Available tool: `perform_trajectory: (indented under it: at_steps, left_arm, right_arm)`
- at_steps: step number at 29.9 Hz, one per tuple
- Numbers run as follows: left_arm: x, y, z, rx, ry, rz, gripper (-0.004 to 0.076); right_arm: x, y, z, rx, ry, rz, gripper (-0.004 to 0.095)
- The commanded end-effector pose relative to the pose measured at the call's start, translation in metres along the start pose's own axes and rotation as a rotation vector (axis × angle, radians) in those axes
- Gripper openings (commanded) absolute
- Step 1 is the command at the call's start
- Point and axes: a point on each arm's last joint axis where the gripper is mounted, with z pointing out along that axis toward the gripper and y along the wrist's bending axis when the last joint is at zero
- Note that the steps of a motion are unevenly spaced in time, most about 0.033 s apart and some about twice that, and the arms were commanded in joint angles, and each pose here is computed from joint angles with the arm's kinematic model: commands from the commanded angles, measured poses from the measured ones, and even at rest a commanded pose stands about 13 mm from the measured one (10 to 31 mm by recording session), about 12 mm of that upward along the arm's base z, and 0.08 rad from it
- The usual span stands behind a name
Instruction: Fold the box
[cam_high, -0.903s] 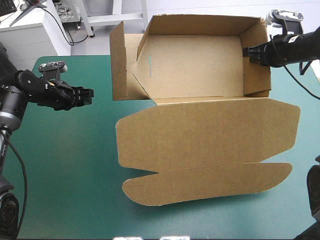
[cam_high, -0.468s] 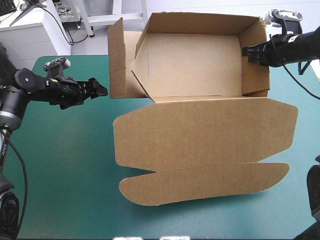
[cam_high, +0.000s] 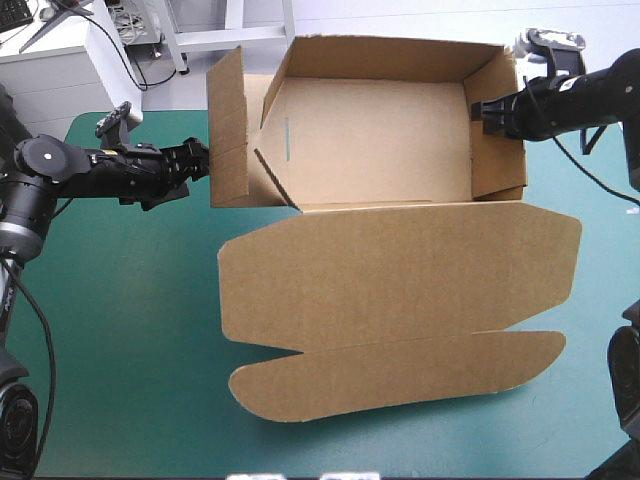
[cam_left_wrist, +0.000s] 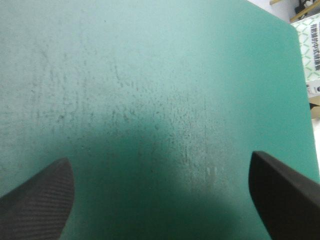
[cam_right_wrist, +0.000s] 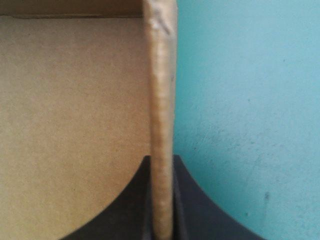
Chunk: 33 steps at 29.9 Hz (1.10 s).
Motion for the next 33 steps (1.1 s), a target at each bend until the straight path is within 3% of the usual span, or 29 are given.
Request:
perform_trajectory:
  at_steps: [1, 13, 33]
  left_arm:
    - [-0.004, -0.021, -0.017, 0.099, -0.074, 0.019, 0.0647]
    - [0.006, -0.032, -0.019, 0.226, 0.034, 0.095, 0.0553]
    - [0.015, -0.043, -0.023, 0.355, 0.112, 0.142, 0.0546]
  right_arm:
    - [0.005, 0.019, -0.001, -0.064, 0.010, -0.030, -0.0017]
    - [0.008, 0.024, 0.055, -0.135, 0.087, 0.022, -0.0017]
    - [0.014, 0.065, 0.112, -0.176, 0.099, 0.016, -0.0016]
